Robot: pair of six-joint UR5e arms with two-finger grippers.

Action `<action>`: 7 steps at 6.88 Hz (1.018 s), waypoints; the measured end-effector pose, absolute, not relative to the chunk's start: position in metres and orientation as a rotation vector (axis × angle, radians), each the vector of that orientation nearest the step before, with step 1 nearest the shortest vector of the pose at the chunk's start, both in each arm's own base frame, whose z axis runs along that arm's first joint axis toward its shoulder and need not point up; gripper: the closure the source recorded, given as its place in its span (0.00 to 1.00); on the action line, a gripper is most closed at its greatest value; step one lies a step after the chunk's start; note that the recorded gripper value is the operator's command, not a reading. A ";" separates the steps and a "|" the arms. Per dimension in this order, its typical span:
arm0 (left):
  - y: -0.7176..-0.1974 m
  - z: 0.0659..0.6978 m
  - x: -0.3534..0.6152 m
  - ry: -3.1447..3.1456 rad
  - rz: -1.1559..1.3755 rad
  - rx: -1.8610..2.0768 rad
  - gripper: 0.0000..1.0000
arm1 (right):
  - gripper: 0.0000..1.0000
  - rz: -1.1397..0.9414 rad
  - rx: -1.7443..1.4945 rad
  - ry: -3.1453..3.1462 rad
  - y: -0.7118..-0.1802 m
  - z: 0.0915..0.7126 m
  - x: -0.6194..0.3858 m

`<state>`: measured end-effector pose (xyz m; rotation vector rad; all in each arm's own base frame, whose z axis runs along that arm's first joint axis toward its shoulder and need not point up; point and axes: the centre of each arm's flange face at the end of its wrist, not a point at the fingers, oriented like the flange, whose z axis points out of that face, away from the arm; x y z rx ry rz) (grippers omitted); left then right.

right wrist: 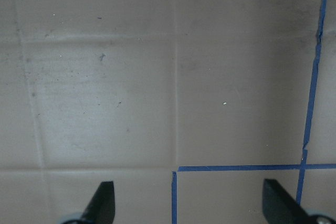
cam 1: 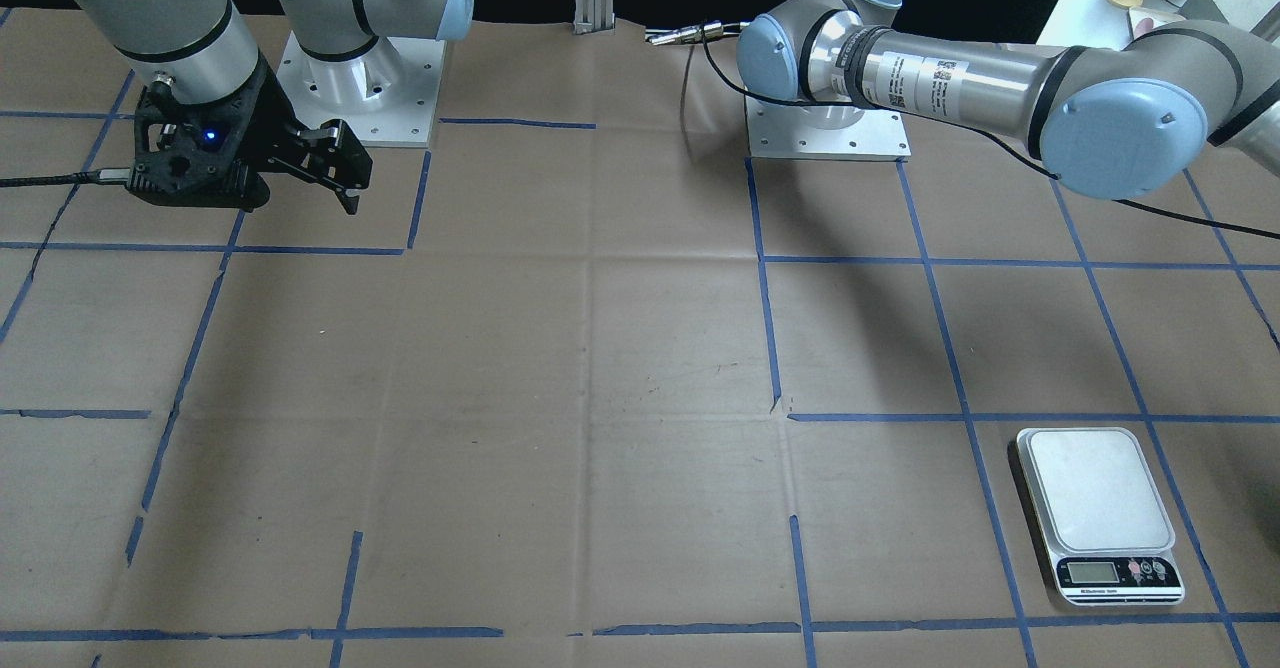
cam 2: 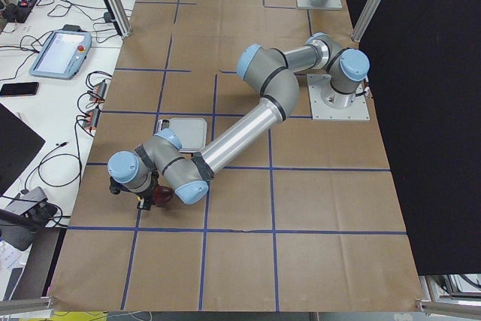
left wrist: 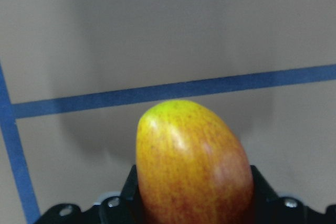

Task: Weigh mango
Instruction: 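Lift the mango with the left gripper and carry it over the scale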

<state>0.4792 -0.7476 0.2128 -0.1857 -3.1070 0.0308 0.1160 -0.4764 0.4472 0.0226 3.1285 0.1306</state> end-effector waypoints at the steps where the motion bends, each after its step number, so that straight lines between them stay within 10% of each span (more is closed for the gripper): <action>1: -0.745 0.239 0.475 -3.110 0.039 -0.188 0.67 | 0.00 0.131 0.023 3.128 -0.476 0.447 0.116; 7: -0.732 0.303 0.268 -3.057 -0.118 0.087 0.67 | 0.00 0.131 0.023 3.128 -0.476 0.447 0.116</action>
